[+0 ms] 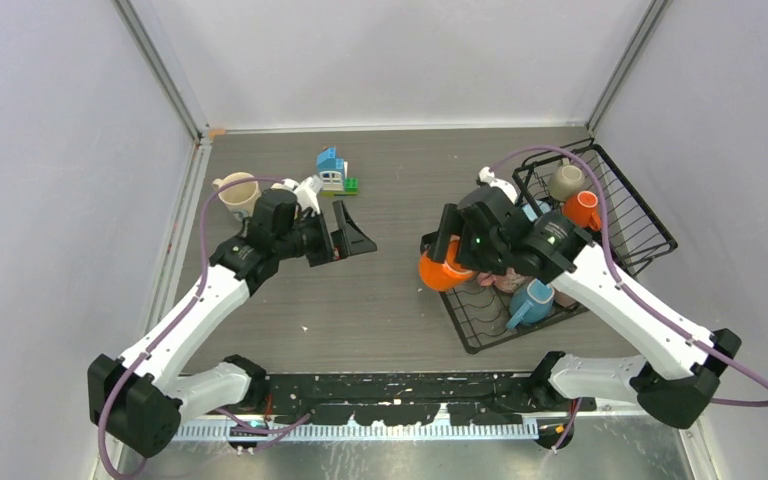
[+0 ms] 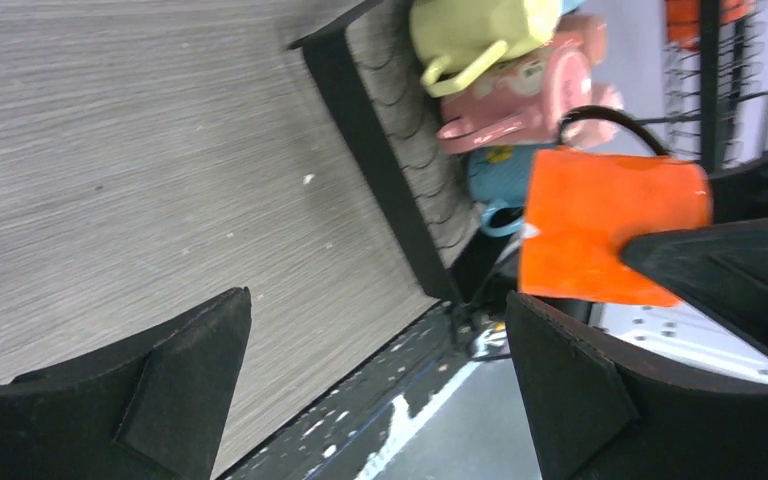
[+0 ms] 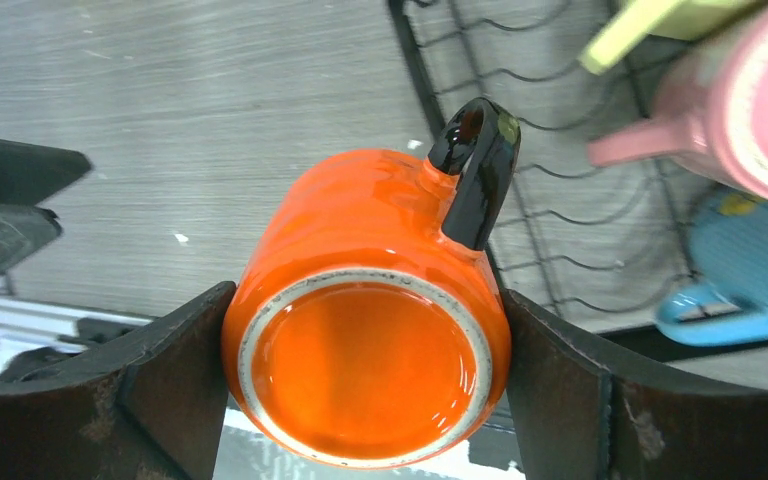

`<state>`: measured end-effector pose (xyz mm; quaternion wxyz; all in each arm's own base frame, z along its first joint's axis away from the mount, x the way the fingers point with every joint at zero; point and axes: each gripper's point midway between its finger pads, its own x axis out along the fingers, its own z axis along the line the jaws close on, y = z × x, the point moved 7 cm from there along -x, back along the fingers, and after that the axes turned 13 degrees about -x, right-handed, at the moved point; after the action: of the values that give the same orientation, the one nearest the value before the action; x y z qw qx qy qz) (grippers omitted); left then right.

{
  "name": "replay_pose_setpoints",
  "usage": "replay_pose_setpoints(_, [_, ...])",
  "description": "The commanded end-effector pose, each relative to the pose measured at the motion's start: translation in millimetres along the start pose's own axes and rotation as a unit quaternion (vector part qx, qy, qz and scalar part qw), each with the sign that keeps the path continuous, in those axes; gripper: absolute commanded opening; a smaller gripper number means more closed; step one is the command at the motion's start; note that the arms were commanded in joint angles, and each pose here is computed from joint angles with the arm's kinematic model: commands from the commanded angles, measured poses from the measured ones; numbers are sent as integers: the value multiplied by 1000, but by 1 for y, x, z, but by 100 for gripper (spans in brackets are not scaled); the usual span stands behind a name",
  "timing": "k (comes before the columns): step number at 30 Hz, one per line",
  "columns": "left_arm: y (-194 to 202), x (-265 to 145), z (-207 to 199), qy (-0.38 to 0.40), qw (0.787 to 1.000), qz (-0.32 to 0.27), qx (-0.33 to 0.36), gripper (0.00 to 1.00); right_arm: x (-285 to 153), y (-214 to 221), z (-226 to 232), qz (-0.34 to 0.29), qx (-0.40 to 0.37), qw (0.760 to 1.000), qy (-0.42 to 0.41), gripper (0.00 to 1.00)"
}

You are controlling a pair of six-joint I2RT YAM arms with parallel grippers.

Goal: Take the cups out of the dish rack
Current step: Unload the cup from the dish rack, then place the cup at the center of the board.

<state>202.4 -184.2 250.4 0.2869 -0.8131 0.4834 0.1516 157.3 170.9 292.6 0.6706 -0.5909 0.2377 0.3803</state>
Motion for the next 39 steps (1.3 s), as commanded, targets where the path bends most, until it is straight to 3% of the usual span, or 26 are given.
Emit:
replay_pose_setpoints(1, [-8, -13, -29, 131, 991, 8, -29, 100, -10, -49, 38, -58, 33, 989, -129, 27])
replay_pose_setpoints(6, [-13, -14, -39, 194, 978, 19, -67, 99, -12, -77, 54, -76, 72, 967, -231, 27])
replay_pose_setpoints(13, [-24, -13, -59, 282, 954, 26, -95, 94, -9, -90, 65, -65, 106, 942, -312, 27])
replay_pose_setpoints(17, [-29, -17, -72, 334, 936, 33, -108, 87, -2, -90, 68, -59, 113, 937, -326, 27])
replay_pose_setpoints(27, [-33, -31, -91, 425, 889, 66, -156, 59, 11, -97, 77, -62, 152, 899, -406, 26])
replay_pose_setpoints(39, [-32, -48, -107, 449, 878, 75, -149, 47, 17, -105, 82, -70, 176, 874, -449, 26])
